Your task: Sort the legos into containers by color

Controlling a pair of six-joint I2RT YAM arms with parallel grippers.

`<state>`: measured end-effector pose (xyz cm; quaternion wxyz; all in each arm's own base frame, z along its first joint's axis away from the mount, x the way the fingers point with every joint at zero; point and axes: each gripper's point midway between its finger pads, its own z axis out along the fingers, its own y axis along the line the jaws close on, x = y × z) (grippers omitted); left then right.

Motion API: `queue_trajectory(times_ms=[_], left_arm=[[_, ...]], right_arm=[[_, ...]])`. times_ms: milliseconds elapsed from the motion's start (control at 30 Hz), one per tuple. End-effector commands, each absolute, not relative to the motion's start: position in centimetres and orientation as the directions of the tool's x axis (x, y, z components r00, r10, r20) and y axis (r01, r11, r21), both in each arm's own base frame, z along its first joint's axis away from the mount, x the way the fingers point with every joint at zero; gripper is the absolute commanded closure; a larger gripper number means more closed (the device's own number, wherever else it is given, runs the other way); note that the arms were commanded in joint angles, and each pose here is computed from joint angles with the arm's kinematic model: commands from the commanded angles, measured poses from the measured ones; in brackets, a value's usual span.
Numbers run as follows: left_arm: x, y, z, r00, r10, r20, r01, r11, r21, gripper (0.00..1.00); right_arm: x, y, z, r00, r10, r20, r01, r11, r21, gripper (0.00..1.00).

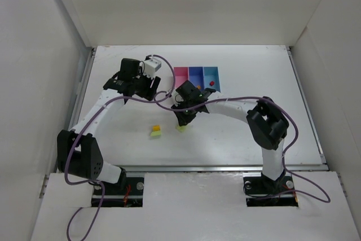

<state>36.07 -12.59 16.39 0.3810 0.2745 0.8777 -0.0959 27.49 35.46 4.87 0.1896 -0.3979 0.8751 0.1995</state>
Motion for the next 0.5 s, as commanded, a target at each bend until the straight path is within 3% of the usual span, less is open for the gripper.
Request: queue_trajectory(times_ms=[0,100,467], left_arm=[[36.3,-12.8,20.5,-0.480,0.391,-0.785,0.562,0.824,0.066,0.41],[36.4,-12.9,22.7,-0.439,0.403,-0.803,0.577,0.812,0.091,0.21],[34.9,-13.4,24.2,-0.324,0.512,-0.795,0.696,0.698,0.166,0.20]], right_arm=[[28.7,36.4,9.2,-0.610,-0.541,-0.579,-0.762,0.600,0.242,1.00],[29.1,35.9,10.0,-0.635,-0.497,-0.591,-0.741,0.609,0.284,1.00],[31.0,34.9,15.9,-0.661,-0.345,-0.667,-0.700,0.604,0.381,1.00]])
